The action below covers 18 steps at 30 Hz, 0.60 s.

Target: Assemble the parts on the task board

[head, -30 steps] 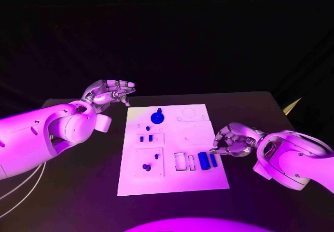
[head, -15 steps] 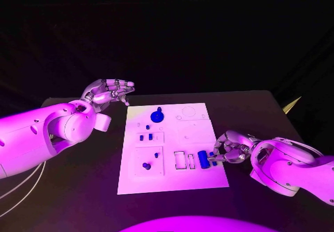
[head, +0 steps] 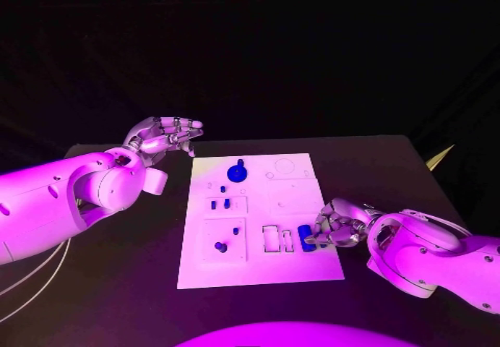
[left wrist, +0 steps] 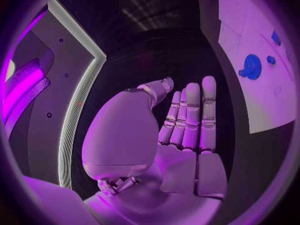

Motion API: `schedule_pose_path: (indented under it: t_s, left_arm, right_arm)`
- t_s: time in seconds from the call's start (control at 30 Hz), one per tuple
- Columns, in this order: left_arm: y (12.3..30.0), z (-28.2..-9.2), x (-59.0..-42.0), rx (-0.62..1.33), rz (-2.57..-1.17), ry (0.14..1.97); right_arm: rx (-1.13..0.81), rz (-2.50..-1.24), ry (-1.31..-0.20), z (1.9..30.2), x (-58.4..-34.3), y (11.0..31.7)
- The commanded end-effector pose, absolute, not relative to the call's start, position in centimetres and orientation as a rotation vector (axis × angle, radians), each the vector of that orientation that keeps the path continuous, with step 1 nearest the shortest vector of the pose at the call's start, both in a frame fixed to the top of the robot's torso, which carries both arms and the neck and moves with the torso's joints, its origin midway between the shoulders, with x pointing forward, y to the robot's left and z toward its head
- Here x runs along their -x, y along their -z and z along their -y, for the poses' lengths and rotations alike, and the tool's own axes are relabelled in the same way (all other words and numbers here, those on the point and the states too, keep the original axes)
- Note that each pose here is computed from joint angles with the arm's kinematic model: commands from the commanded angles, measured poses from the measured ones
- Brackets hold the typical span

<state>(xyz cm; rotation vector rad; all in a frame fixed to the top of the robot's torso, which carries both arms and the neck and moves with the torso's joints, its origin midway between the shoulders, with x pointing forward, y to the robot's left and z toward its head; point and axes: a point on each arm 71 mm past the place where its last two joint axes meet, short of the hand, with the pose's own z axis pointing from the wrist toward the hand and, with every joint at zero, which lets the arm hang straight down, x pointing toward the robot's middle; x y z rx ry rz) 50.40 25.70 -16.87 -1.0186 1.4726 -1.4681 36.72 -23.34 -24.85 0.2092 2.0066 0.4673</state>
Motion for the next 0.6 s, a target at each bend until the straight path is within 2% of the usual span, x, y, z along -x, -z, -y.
schedule_pose_path:
  t_s: [0.03, 0.6]
  left_arm:
    - [16.8, -25.5, -50.3, 1.016, -1.474, 1.493]
    - [16.8, -25.6, -50.3, 1.017, -1.476, 1.493]
  right_arm:
    - [-0.204, -2.001, -0.455, 23.2, -36.7, 24.9]
    - [-0.167, -2.065, -0.428, 22.0, -36.5, 26.3]
